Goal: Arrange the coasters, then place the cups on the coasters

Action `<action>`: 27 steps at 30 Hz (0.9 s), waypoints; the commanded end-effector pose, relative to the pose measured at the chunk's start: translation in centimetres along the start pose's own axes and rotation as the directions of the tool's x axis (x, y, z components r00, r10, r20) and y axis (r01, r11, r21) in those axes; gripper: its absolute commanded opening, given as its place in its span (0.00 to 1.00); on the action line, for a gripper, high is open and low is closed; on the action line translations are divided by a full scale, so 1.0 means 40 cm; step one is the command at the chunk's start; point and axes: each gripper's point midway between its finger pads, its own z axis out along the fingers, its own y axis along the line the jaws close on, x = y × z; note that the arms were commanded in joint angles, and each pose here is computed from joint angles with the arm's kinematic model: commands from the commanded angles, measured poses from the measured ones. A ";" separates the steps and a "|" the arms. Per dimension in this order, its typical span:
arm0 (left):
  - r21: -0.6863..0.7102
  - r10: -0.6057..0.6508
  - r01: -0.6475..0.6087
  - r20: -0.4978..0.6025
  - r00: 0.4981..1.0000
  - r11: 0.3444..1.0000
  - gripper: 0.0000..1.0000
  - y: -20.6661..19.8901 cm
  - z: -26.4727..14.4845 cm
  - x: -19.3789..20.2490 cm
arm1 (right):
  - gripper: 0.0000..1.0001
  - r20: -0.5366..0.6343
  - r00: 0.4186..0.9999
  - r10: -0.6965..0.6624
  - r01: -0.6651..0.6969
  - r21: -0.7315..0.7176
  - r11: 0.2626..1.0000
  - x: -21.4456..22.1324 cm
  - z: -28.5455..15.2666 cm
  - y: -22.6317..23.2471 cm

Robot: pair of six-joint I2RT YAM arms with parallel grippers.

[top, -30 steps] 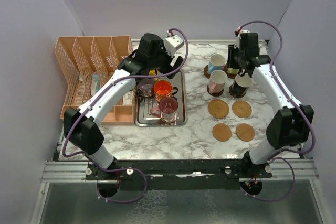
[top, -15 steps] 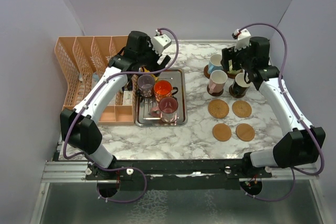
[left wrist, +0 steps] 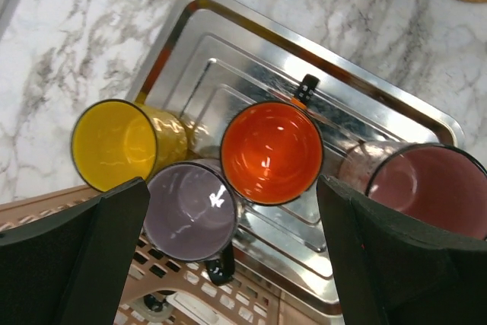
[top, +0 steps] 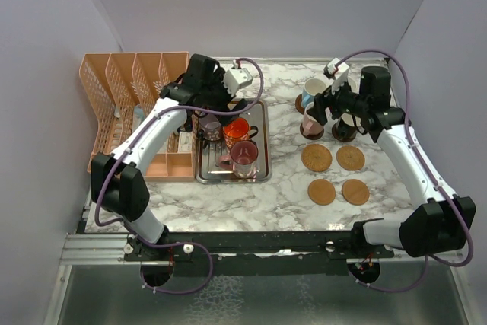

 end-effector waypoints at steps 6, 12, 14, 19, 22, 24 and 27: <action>0.235 0.198 -0.191 -0.006 0.980 0.953 0.87 -0.191 -0.024 0.050 | 0.78 0.055 0.998 -0.019 0.026 -0.122 0.992 -0.010 -0.029 0.072; 0.274 0.255 -0.236 -0.034 0.966 0.932 0.77 -0.206 0.001 0.063 | 0.78 0.059 0.998 -0.021 0.027 -0.101 0.994 0.001 -0.039 0.074; 0.306 0.257 -0.232 -0.040 0.966 0.923 0.74 -0.213 0.006 0.063 | 0.78 0.056 0.998 -0.024 0.029 -0.087 0.996 0.007 -0.041 0.071; 0.382 0.264 -0.219 -0.068 0.962 0.898 0.69 -0.247 0.028 0.080 | 0.78 0.044 0.999 -0.029 0.031 -0.041 0.999 0.016 -0.042 0.051; 0.394 0.280 -0.224 -0.092 0.956 0.892 0.66 -0.257 0.045 0.095 | 0.78 0.046 0.999 -0.002 0.003 -0.023 1.000 0.016 -0.041 0.045; 0.397 0.283 -0.223 -0.099 0.954 0.890 0.64 -0.258 0.053 0.098 | 0.78 0.050 0.999 0.010 -0.009 -0.030 1.000 0.015 -0.041 0.047; 0.413 0.274 -0.200 -0.126 0.953 0.888 0.56 -0.262 0.081 0.116 | 0.78 0.048 0.999 0.015 -0.014 -0.026 1.000 0.017 -0.040 0.046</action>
